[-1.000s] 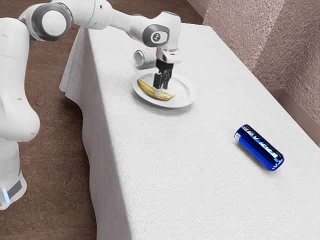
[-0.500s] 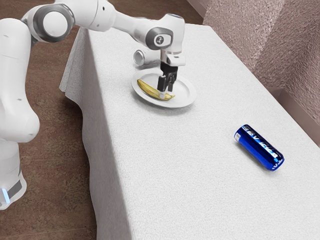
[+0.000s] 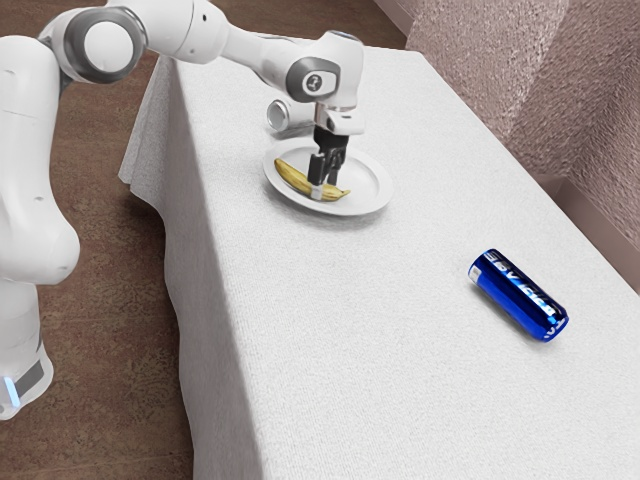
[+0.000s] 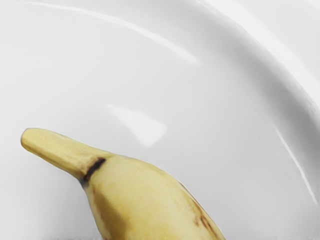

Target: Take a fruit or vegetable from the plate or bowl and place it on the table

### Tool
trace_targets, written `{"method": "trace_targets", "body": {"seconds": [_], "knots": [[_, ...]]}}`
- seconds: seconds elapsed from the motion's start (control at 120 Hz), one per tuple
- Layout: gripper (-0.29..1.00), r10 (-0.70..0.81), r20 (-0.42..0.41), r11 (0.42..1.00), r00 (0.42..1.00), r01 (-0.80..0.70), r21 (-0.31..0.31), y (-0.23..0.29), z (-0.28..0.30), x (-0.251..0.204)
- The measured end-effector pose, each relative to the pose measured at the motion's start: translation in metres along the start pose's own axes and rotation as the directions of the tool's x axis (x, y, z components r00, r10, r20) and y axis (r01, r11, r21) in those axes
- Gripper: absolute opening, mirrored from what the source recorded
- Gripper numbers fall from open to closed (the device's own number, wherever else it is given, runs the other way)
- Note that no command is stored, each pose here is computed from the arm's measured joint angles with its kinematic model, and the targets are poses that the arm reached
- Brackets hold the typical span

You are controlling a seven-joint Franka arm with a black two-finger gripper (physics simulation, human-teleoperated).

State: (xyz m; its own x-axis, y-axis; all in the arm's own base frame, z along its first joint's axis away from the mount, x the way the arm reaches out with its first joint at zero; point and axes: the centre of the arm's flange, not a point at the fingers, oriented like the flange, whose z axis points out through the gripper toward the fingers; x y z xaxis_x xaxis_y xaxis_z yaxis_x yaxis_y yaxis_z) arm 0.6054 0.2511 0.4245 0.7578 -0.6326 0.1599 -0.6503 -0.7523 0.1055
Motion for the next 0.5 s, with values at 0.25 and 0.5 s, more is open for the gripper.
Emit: {"method": "trace_targets", "body": {"seconds": [0.25, 0.5], "knots": [[0.45, -0.012, -0.002, 1.0, 1.0, 0.012, 0.0, -0.0038, -0.0002, -0.0072], [0.21, -0.015, -0.005, 1.0, 1.0, 0.015, 0.008, -0.0059, -0.0034, -0.0085]]}}
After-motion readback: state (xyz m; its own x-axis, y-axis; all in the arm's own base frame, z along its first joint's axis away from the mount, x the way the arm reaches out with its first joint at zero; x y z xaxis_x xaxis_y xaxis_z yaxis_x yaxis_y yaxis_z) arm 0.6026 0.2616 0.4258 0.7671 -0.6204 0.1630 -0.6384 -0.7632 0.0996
